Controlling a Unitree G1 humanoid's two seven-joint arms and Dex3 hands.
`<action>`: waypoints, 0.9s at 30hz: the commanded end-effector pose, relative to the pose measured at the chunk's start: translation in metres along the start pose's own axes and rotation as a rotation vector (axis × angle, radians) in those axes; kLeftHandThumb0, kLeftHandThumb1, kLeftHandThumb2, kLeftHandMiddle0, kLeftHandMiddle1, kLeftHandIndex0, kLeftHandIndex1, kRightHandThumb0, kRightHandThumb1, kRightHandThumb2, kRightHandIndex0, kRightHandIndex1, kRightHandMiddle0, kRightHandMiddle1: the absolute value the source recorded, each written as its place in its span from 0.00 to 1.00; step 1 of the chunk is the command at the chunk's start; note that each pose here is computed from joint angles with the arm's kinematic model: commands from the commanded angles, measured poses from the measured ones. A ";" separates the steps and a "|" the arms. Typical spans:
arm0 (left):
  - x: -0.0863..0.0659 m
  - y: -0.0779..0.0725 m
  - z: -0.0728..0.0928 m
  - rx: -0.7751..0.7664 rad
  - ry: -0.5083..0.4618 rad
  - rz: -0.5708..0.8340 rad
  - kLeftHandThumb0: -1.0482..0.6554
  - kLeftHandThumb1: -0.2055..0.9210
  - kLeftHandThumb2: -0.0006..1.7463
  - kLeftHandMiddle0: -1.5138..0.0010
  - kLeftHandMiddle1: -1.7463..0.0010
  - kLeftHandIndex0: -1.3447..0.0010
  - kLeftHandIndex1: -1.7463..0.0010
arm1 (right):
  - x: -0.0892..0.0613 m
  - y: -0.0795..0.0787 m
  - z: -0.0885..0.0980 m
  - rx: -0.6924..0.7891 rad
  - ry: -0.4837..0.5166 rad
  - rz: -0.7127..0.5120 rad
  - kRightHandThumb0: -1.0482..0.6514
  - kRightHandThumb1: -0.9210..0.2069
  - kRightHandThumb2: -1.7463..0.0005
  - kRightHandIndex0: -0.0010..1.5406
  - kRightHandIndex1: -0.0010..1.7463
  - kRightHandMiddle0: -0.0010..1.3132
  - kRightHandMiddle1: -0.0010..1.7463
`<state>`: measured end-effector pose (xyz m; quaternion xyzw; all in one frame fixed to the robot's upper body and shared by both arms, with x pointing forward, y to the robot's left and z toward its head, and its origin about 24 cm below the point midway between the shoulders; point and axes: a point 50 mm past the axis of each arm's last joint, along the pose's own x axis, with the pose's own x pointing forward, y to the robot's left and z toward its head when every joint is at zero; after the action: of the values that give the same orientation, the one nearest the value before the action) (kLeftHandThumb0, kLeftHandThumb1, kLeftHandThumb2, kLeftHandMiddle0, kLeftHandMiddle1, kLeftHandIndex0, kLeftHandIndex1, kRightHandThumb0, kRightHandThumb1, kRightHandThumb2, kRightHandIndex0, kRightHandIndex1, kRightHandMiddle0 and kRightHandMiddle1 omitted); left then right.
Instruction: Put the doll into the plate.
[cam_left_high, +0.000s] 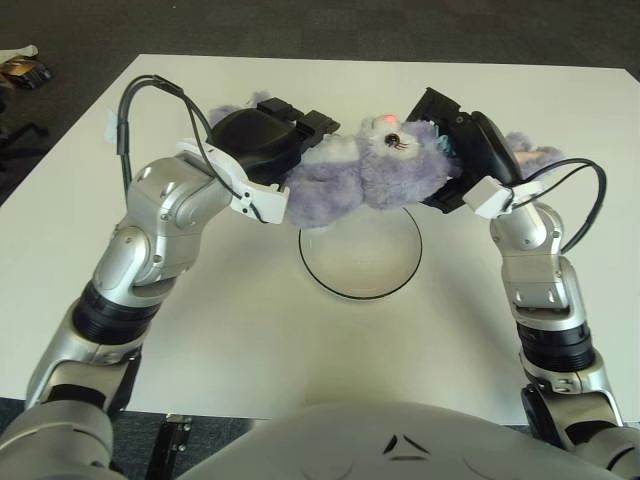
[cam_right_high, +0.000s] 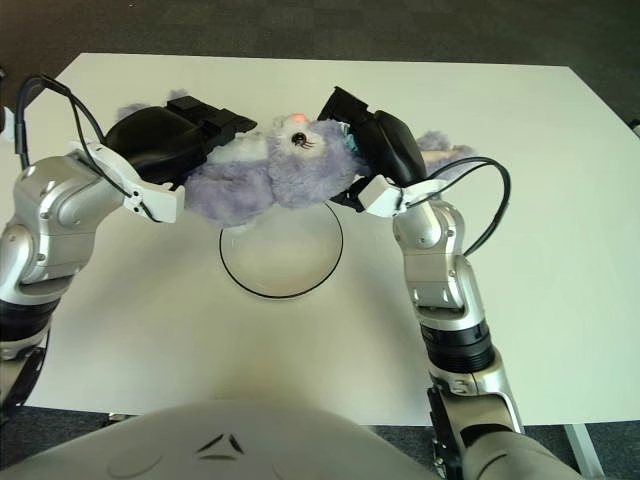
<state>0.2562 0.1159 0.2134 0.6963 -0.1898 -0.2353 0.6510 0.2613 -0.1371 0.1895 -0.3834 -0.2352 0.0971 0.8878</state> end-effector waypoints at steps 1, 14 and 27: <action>0.002 -0.003 -0.001 -0.014 0.021 -0.005 0.14 1.00 0.21 0.83 0.56 1.00 0.56 | -0.001 -0.005 0.005 0.015 -0.020 0.002 0.62 0.83 0.06 0.58 0.92 0.49 1.00; 0.005 -0.014 0.001 -0.078 0.029 -0.038 0.14 1.00 0.20 0.82 0.51 1.00 0.49 | -0.015 -0.003 -0.006 0.070 0.031 0.057 0.62 0.83 0.05 0.57 0.93 0.50 1.00; 0.007 -0.020 0.002 -0.182 0.026 -0.001 0.16 0.97 0.21 0.81 0.40 1.00 0.40 | -0.020 0.000 -0.011 0.080 0.063 0.117 0.62 0.85 0.04 0.58 0.93 0.51 1.00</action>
<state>0.2584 0.1089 0.1943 0.6483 -0.1634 -0.2538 0.6990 0.2530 -0.1520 0.1741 -0.3675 -0.1756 0.1342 0.9034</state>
